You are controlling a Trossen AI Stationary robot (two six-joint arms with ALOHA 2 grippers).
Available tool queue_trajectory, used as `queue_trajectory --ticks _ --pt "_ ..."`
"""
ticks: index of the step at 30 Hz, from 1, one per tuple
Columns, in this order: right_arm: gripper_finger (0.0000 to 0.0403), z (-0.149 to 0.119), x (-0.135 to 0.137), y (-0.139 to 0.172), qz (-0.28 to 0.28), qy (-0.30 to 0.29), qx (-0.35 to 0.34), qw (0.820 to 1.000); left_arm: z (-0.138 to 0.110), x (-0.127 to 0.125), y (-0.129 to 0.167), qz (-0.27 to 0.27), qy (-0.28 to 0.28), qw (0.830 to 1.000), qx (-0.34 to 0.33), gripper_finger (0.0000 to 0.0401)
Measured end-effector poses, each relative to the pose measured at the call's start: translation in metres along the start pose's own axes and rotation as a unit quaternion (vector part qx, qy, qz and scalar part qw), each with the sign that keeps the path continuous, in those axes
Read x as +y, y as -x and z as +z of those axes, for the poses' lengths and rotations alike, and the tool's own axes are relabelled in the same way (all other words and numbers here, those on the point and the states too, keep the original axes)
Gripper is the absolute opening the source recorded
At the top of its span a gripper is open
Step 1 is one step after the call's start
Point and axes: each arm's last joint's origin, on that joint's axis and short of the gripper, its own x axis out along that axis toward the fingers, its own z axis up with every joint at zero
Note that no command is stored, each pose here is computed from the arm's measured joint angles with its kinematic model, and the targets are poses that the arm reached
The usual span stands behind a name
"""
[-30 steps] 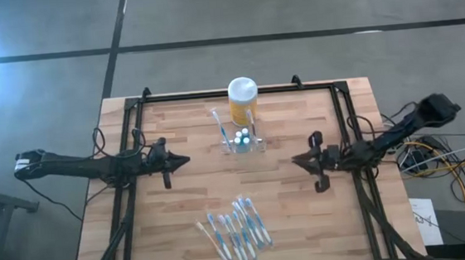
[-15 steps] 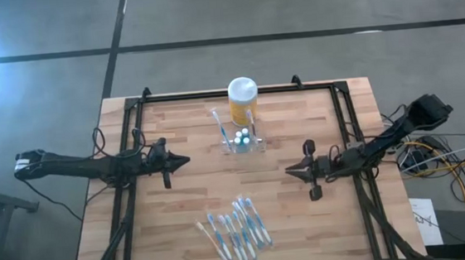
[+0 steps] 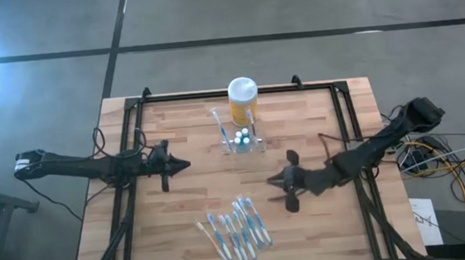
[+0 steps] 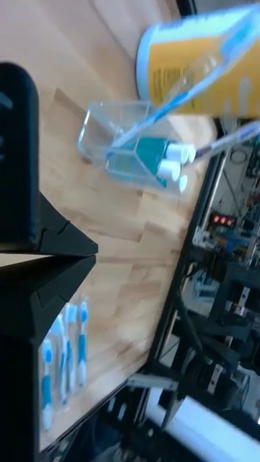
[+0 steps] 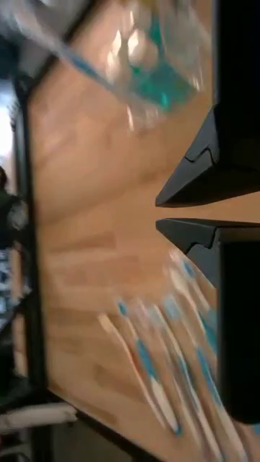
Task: Pick & Place toothbrushing station
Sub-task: Put the blue toothbrush into the transparent organizer
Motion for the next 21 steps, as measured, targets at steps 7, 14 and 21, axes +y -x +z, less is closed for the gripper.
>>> queue_trajectory --ticks 7,14,21 --pt "0.0034 0.013 0.028 -0.014 -0.001 -0.050 0.039 0.998 0.006 -0.003 0.000 -0.016 -0.010 1.000 -0.004 0.0010" --pt "0.0070 0.001 0.051 -0.040 -0.051 -0.124 0.135 0.982 0.006 -0.003 0.001 -0.016 -0.009 1.000 -0.004 0.0011" --pt "0.0151 -0.012 0.081 -0.082 -0.071 -0.165 0.224 0.958 0.006 -0.004 0.001 -0.031 -0.002 1.000 0.001 0.0009"
